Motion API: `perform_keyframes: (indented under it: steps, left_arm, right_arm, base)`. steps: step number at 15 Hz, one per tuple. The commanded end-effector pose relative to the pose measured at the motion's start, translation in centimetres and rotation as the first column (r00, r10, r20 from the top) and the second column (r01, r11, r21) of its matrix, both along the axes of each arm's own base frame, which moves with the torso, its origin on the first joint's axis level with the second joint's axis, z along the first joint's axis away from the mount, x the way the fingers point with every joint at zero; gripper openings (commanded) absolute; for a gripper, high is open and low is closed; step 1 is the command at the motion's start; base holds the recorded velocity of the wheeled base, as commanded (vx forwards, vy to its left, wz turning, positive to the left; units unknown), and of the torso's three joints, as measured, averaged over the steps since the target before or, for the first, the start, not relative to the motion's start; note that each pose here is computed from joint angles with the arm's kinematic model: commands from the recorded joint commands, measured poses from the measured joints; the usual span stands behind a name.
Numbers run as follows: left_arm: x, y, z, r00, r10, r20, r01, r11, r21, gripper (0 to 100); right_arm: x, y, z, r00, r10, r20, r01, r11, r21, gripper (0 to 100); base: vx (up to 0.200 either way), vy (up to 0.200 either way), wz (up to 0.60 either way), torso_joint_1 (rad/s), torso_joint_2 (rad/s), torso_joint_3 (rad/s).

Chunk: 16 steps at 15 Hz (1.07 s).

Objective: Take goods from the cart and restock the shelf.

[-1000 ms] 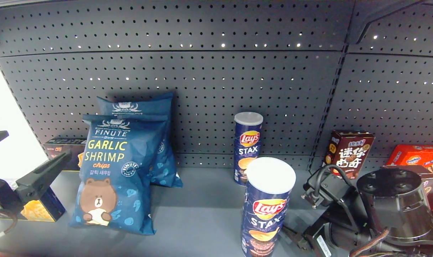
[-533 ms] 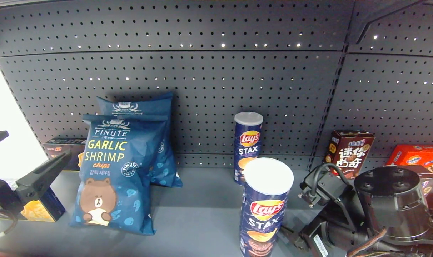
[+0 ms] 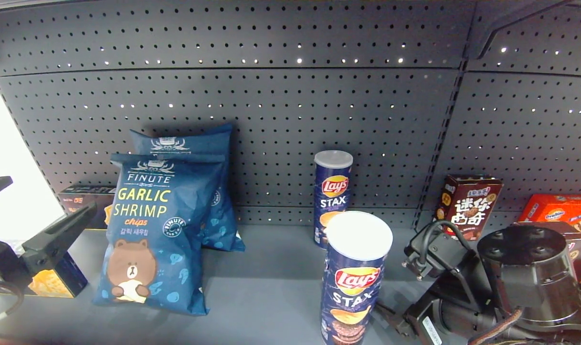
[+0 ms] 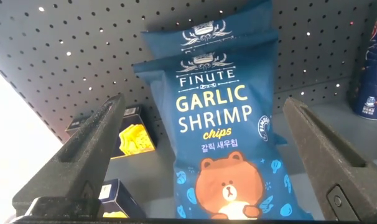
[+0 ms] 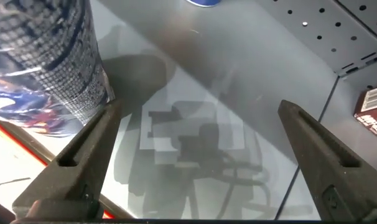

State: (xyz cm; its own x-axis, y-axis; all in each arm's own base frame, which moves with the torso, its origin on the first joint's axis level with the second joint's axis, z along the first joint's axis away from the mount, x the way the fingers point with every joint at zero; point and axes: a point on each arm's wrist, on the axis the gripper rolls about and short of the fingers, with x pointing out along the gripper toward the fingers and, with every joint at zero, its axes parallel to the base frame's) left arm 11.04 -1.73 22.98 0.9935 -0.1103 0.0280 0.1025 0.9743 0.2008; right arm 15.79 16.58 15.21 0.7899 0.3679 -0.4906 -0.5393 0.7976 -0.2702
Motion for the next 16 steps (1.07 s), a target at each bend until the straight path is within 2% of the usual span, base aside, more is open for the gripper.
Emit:
perform_keyframes:
  steps: [1,4,6,7,8,9,10,12,14,16]
  left_arm:
    - [0.1,0.0,0.0,1.0,0.002,0.0,-0.002,1.0,0.0,100]
    - [0.0,0.0,0.0,1.0,0.002,0.001,-0.002,1.0,-0.002,100]
    - [0.0,0.1,0.0,1.0,0.006,0.001,-0.006,1.0,-0.003,100]
    - [0.0,0.1,0.0,1.0,0.008,0.002,-0.008,1.0,-0.005,100]
    - [0.0,0.1,0.1,1.0,0.01,0.001,-0.01,1.0,-0.025,100]
    - [0.0,0.1,0.0,1.0,0.013,-0.002,-0.013,0.999,-0.042,100]
    - [0.0,0.1,-0.1,1.0,0.011,-0.008,-0.011,0.999,-0.044,100]
    - [-0.9,0.5,-1.8,0.999,0.034,-0.039,-0.036,0.999,-0.038,100]
    - [-2.8,0.9,-3.8,0.997,0.057,-0.051,-0.059,0.998,-0.038,100]
    - [-4.8,1.2,-6.0,0.996,0.072,-0.054,-0.075,0.996,-0.038,100]
  right_arm:
    - [-0.1,-0.2,0.3,1.0,-0.003,0.009,0.003,1.0,0.01,100]
    - [-0.2,-0.5,0.9,1.0,-0.01,0.025,0.01,1.0,0.029,100]
    - [0.1,-1.5,2.5,0.996,-0.052,0.074,0.046,0.995,0.083,100]
    - [0.4,-2.2,4.3,0.988,-0.09,0.126,0.072,0.988,0.14,100]
    - [1.2,-3.6,7.3,0.963,-0.174,0.205,0.126,0.966,0.228,100]
    - [1.6,-5.0,9.8,0.931,-0.249,0.265,0.167,0.94,0.296,100]
    - [1.7,-5.8,10.9,0.913,-0.287,0.291,0.188,0.927,0.325,100]
    - [0.8,-9.8,14.1,0.806,-0.451,0.385,0.275,0.859,0.431,100]
    - [-2.8,-13.7,14.2,0.697,-0.578,0.425,0.371,0.797,0.477,100]
    - [-6.5,-15.9,11.5,0.622,-0.659,0.423,0.458,0.744,0.487,100]
  base:
    - [0.0,0.0,0.0,0.0,0.0,0.0]
    - [0.0,0.0,0.0,0.0,0.0,0.0]
    - [0.0,0.0,0.0,0.0,0.0,0.0]
    - [0.0,0.0,0.0,0.0,0.0,0.0]
    - [0.0,0.0,0.0,0.0,0.0,0.0]
    - [0.0,0.0,0.0,0.0,0.0,0.0]
    - [0.0,0.0,0.0,0.0,0.0,0.0]
    - [0.0,0.0,0.0,0.0,0.0,0.0]
    - [0.0,0.0,0.0,0.0,0.0,0.0]
    - [0.0,0.0,0.0,0.0,0.0,0.0]
